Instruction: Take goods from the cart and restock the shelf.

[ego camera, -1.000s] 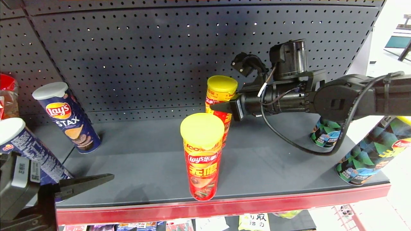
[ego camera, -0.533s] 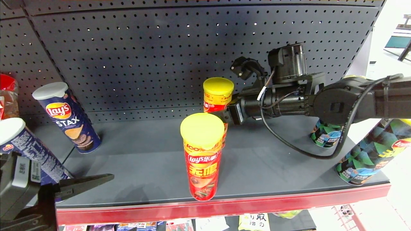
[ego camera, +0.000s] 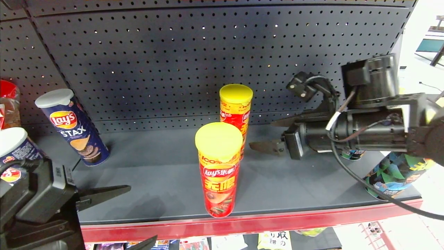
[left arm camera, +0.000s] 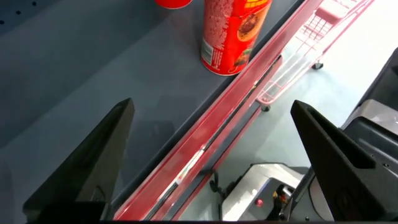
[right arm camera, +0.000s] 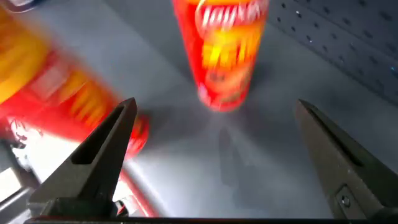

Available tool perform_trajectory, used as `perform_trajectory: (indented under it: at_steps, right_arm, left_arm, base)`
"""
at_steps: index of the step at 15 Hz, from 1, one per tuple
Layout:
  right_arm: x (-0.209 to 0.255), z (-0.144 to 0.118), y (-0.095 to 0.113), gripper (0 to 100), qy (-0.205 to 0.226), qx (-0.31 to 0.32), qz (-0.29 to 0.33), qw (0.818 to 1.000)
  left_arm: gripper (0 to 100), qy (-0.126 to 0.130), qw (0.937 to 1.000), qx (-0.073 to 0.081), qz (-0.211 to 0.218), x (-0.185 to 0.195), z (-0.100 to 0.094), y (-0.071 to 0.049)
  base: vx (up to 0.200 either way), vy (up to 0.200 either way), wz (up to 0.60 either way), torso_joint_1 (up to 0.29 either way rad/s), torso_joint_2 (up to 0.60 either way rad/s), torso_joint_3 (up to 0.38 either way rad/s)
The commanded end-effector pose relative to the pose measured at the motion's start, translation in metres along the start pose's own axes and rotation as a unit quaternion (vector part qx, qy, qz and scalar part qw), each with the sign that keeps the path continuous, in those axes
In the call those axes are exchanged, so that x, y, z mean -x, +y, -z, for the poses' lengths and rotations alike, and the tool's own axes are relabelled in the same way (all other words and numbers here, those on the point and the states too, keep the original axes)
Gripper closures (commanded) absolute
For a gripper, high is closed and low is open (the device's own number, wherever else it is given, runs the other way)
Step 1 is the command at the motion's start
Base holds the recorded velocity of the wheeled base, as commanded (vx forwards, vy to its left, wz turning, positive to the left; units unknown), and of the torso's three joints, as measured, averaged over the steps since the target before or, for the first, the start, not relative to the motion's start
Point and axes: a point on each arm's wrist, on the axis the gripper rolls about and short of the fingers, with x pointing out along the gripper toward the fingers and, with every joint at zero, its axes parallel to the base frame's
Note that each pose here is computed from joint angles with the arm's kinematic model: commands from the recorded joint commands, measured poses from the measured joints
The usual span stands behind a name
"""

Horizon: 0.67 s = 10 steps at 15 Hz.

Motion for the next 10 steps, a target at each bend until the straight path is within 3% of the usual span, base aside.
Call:
perform_trajectory:
  at_steps: [1, 3, 5, 7, 10]
  right_arm:
    - [0.074, 0.014, 0.022, 0, -0.040, 0.004, 0.013, 0.999]
    - [0.100, 0.028, 0.031, 0, -0.052, 0.006, 0.021, 0.998]
    - [0.151, 0.055, 0.050, 0, -0.094, 0.020, 0.021, 0.995]
    - [0.195, 0.087, 0.068, 0, -0.145, 0.034, 0.016, 0.989]
    - [0.232, 0.131, 0.081, 0, -0.204, 0.019, 0.055, 0.977]
  left_arm:
    - [0, 0.027, 0.9996, 0.006, 0.004, -0.014, 0.001, 0.003]
    - [0, 0.041, 0.9991, 0.009, 0.004, -0.020, 0.003, 0.004]
    - [0, 0.075, 0.9970, 0.016, -0.014, -0.034, 0.008, 0.009]
    - [0, 0.094, 0.9953, 0.019, -0.015, -0.042, 0.011, 0.012]
    - [0, 0.120, 0.9925, 0.018, -0.011, -0.056, 0.015, 0.015]
  base:
    - [0.000, 0.000, 0.00, 0.000, 0.00, 0.000]
    - [0.000, 0.000, 0.00, 0.000, 0.00, 0.000]
    - [0.000, 0.000, 0.00, 0.000, 0.00, 0.000]
    - [0.000, 0.000, 0.00, 0.000, 0.00, 0.000]
    - [0.000, 0.000, 0.00, 0.000, 0.00, 0.000]
